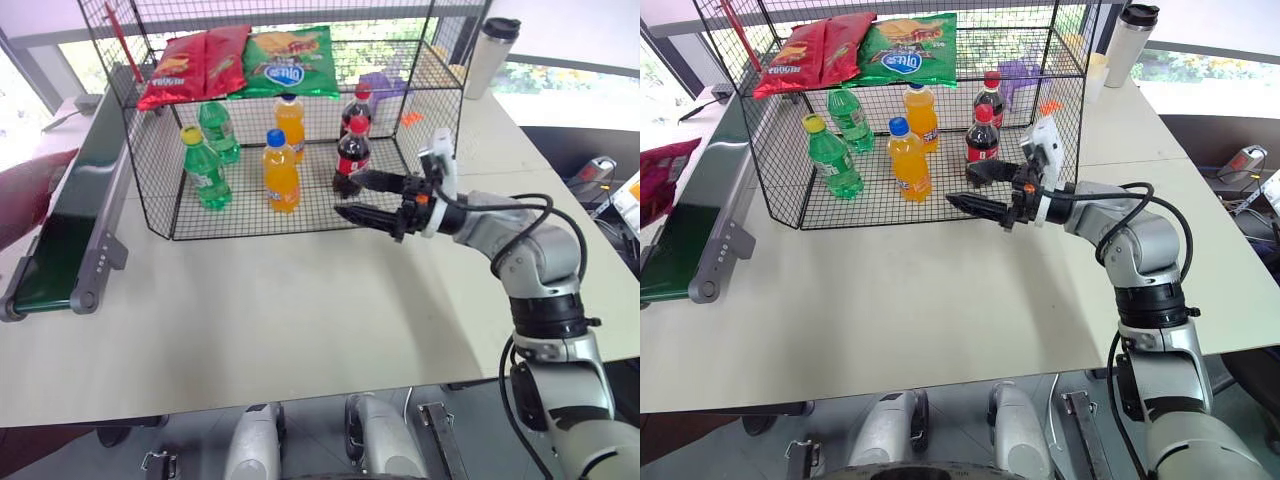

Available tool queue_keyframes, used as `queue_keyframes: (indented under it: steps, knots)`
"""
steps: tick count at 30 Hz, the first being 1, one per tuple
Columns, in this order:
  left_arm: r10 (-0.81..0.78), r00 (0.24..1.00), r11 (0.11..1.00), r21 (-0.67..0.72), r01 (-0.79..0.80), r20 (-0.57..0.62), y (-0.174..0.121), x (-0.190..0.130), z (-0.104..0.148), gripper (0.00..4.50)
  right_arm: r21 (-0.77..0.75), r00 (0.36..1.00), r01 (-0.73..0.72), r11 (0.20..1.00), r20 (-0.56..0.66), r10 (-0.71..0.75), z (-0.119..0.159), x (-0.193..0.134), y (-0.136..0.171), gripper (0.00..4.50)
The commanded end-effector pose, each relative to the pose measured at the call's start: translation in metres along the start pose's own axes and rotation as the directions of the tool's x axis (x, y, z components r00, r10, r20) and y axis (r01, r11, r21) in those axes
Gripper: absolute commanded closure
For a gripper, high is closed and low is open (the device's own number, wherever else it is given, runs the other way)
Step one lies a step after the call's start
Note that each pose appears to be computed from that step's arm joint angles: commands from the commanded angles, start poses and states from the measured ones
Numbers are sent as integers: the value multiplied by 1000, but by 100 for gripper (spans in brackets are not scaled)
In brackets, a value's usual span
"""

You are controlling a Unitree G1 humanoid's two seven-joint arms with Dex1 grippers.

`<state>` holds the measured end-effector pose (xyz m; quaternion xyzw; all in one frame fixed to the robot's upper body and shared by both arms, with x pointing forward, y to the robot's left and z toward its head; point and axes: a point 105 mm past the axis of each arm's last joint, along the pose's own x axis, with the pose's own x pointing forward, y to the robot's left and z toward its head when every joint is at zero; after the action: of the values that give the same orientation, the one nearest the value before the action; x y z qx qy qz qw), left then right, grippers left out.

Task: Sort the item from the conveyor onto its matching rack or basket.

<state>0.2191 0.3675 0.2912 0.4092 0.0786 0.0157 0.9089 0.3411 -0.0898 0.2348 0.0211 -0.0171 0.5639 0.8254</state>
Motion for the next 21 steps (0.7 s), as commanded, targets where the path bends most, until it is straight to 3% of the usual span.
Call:
queue_keyframes:
  steps: [1,5,10,17,21]
  knots:
    - [-97,989,985,-129,112,115,19,-44,35,446,-32,995,-48,998,81,50,26,-2,0,0]
    - [-275,934,932,-176,318,229,15,-72,69,446,-7,989,-119,993,89,119,29,-2,3,0]
    - [-462,786,829,-114,547,411,-5,-81,117,446,38,974,-197,980,125,191,33,2,7,0]
    - [-512,497,688,-11,725,700,-20,-69,173,446,78,954,-282,956,131,271,10,14,20,0]
    - [-508,373,627,37,778,776,-28,-56,193,446,50,932,-332,942,170,319,9,27,30,0]
